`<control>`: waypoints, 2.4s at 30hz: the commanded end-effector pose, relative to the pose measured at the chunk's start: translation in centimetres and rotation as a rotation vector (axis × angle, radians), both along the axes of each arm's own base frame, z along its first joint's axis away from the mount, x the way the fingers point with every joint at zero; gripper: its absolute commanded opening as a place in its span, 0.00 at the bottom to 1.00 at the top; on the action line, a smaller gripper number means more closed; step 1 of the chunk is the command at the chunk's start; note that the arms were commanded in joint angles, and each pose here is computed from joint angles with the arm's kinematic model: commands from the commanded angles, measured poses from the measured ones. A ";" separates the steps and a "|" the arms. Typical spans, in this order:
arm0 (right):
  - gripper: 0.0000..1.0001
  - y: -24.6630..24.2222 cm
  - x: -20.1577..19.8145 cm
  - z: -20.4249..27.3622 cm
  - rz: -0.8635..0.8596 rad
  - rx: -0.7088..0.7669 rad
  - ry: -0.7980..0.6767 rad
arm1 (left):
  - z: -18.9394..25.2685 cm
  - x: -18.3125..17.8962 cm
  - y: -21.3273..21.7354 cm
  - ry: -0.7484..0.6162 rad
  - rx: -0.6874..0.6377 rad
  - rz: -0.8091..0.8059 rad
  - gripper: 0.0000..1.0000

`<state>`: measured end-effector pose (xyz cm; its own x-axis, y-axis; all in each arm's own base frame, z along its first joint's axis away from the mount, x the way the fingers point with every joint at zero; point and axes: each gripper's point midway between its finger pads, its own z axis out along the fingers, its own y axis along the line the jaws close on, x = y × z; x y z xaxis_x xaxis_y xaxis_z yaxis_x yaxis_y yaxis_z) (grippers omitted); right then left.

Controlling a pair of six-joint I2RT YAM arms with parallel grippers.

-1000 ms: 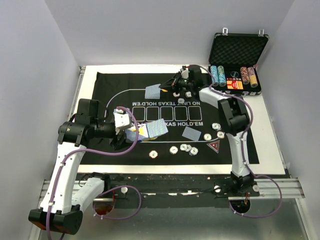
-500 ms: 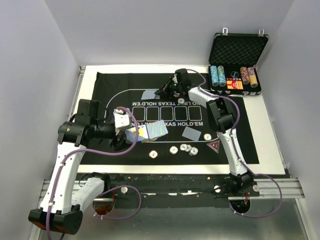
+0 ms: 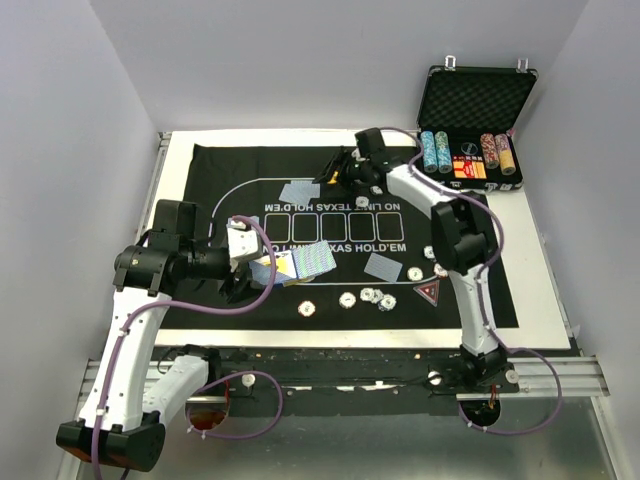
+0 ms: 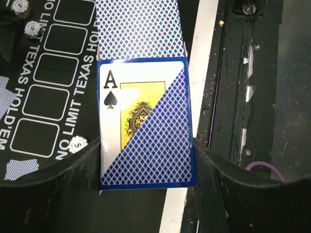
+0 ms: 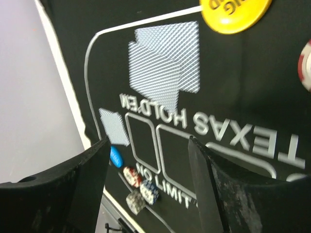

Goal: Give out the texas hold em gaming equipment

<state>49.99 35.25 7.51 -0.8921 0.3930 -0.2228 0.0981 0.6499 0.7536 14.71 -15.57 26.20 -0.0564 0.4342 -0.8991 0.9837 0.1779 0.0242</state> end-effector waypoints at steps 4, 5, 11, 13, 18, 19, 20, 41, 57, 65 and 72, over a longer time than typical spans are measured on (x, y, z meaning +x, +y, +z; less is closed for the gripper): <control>0.81 -2.3 -5.0 13.9 0.064 0.073 -0.218 | 1.9 -0.5 -0.5 -0.050 -0.053 -0.030 0.19; 0.82 -2.6 -6.2 15.3 0.076 0.095 -0.239 | 1.9 -0.5 -0.5 -0.053 -0.052 -0.029 0.19; 1.00 -4.4 -14.6 20.8 0.173 0.226 -0.302 | 1.8 -0.6 -0.5 -0.056 -0.051 -0.031 0.19; 1.00 -4.7 -16.9 21.0 0.209 0.245 -0.296 | 1.7 -0.5 -0.5 -0.052 -0.048 -0.029 0.19; 1.00 -4.1 -22.0 21.1 0.285 0.223 -0.305 | 1.8 -0.6 -0.4 -0.053 -0.046 -0.030 0.19; 1.00 -3.8 -23.1 21.1 0.302 0.216 -0.305 | 1.8 -0.6 -0.4 -0.053 -0.046 -0.031 0.20; 1.00 -3.5 -23.8 20.9 0.310 0.200 -0.308 | 1.9 -0.5 -0.4 -0.055 -0.047 -0.029 0.19; 0.87 0.6 -31.8 17.0 0.430 0.192 -0.191 | 1.9 -0.4 -0.5 -0.048 -0.050 -0.024 0.19; 0.51 -1.4 -31.8 18.9 0.358 0.152 -0.220 | 2.3 -0.3 -0.7 -0.048 -0.064 -0.027 0.19; 0.47 -2.5 -31.2 19.3 0.329 0.086 -0.250 | 2.5 -0.4 -0.7 -0.050 -0.067 -0.027 0.19; 0.44 -3.4 -30.8 20.6 0.314 0.063 -0.283 | 2.6 -0.4 -0.7 -0.050 -0.068 -0.027 0.19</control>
